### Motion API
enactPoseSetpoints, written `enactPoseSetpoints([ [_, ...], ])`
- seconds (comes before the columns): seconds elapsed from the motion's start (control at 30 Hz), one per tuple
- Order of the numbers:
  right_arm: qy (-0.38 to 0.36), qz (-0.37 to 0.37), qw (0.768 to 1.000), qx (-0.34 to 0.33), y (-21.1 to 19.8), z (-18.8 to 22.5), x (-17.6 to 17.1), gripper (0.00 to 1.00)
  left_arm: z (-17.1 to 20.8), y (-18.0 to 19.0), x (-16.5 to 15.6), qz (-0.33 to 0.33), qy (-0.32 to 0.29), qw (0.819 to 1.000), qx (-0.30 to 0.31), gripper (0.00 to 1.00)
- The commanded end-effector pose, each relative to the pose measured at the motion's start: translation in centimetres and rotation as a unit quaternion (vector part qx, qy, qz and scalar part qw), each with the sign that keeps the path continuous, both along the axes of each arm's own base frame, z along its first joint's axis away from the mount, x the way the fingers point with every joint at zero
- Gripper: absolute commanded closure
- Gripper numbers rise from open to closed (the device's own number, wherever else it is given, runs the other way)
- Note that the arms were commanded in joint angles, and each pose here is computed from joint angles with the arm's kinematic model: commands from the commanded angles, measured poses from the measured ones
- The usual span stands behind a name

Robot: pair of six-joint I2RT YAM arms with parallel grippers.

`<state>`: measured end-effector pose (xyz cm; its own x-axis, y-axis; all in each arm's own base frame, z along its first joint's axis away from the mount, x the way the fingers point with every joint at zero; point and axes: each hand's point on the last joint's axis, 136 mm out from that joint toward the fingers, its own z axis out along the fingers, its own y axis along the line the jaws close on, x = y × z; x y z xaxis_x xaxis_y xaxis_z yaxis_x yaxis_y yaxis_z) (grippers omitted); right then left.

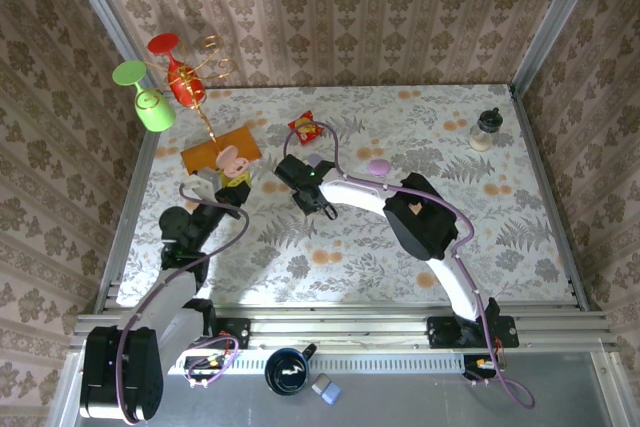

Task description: Insert wireless bluetooth earbuds into charging case

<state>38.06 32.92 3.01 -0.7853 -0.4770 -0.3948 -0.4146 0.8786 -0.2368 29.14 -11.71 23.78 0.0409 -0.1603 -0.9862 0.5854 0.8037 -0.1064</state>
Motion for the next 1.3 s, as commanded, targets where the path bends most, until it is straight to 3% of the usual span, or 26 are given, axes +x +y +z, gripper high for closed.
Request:
enactPoseSetpoints([
  [0.0, -0.03, -0.019, 0.999, -0.029, -1.7, 2.5, 0.6, 0.47, 1.5, 0.0, 0.1, -0.005, -0.015, 1.0, -0.009, 0.72],
  [0.27, -0.043, 0.012, 0.999, 0.021, 1.6, 4.7, -0.2, 0.47, 1.5, 1.3, 0.7, 0.021, -0.011, 1.0, -0.012, 0.72],
  [0.7, -0.072, 0.007, 0.995, -0.062, 3.2, 4.0, 1.0, 0.49, 0.1, 5.0, 2.0, 0.088, 0.015, 0.996, -0.021, 0.72],
  [0.93, -0.05, 0.026, 0.995, -0.077, 3.0, 2.9, 0.9, 0.51, 0.4, 4.9, 1.9, 0.083, 0.013, 0.996, -0.024, 0.72],
  [1.13, 0.036, 0.047, 0.998, 0.002, 3.6, 0.9, 0.3, 0.46, 0.2, 4.8, 1.8, 0.079, 0.016, 0.996, -0.026, 0.72],
  [1.27, 0.062, 0.063, 0.996, 0.016, 4.0, 0.1, 0.5, 0.43, 0.1, 4.8, 1.8, 0.079, 0.017, 0.996, -0.026, 0.72],
])
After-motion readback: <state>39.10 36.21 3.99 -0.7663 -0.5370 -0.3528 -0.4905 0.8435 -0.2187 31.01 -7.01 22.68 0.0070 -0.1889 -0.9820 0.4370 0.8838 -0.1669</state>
